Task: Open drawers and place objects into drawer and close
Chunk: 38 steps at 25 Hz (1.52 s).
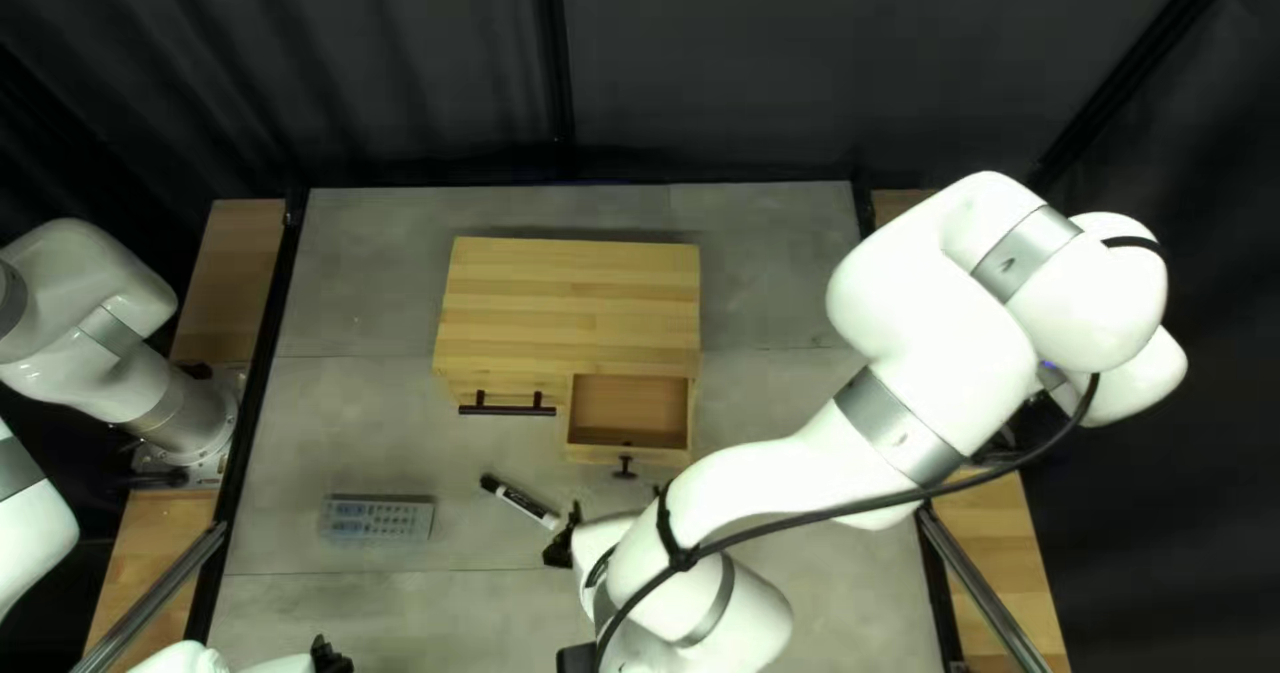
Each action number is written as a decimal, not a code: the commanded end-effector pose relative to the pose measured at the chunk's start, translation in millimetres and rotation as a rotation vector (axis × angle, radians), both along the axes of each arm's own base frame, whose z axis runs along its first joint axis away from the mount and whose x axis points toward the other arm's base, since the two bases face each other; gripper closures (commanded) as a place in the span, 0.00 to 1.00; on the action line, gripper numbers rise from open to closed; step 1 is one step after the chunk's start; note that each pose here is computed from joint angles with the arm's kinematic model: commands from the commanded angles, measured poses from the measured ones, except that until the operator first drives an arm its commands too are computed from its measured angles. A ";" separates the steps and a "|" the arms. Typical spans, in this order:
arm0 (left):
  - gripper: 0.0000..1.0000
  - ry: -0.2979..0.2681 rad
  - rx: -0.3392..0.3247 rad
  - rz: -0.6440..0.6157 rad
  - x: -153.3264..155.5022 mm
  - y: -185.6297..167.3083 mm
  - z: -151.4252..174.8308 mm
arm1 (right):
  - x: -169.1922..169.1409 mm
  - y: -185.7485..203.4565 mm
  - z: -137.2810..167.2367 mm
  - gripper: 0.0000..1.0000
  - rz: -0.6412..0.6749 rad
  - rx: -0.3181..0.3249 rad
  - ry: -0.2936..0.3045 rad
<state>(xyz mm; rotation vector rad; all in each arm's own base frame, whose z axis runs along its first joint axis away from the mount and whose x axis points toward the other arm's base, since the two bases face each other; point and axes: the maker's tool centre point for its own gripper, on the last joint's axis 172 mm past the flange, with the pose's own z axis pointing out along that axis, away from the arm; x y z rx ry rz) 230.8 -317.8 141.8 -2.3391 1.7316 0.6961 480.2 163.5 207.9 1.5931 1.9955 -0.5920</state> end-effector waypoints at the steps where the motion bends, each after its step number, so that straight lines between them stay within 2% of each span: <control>1: 0.00 0.000 0.000 0.000 0.0 0.0 0.0 | -7.2 -5.9 45.2 0.00 0.207 0.042 0.009; 6: 0.00 0.000 0.000 0.000 0.0 0.0 0.0 | -6.1 -16.8 48.0 0.00 0.501 0.081 0.014; 9: 0.00 0.000 0.000 0.000 0.0 0.0 0.0 | -4.5 -18.8 41.3 0.00 0.693 0.109 0.054; 13: 0.00 0.000 0.000 0.000 0.0 0.0 0.0 | -2.9 -15.4 28.2 0.00 0.846 0.140 0.119; 16: 0.00 0.000 0.000 0.000 0.0 0.0 0.0 | -2.6 -15.2 16.7 0.00 0.913 0.179 0.187; 20: 0.00 0.000 0.000 0.000 0.0 0.0 0.0 | -13.5 -14.4 -5.6 0.00 1.040 0.240 0.356; 24: 0.00 0.000 0.000 0.000 0.0 0.0 0.0 | -14.0 -19.9 -22.8 0.00 1.112 0.281 0.510; 33: 0.00 0.000 0.000 0.000 0.0 0.0 0.0 | -13.2 -20.5 -24.2 0.00 1.112 0.282 0.522; 35: 0.00 0.000 0.000 0.000 0.0 0.0 0.0 | -16.1 -23.3 -24.4 0.00 1.112 0.230 0.501; 38: 0.00 0.000 0.000 0.000 0.0 0.0 0.0 | -13.9 -34.4 -23.3 0.00 1.099 0.216 0.477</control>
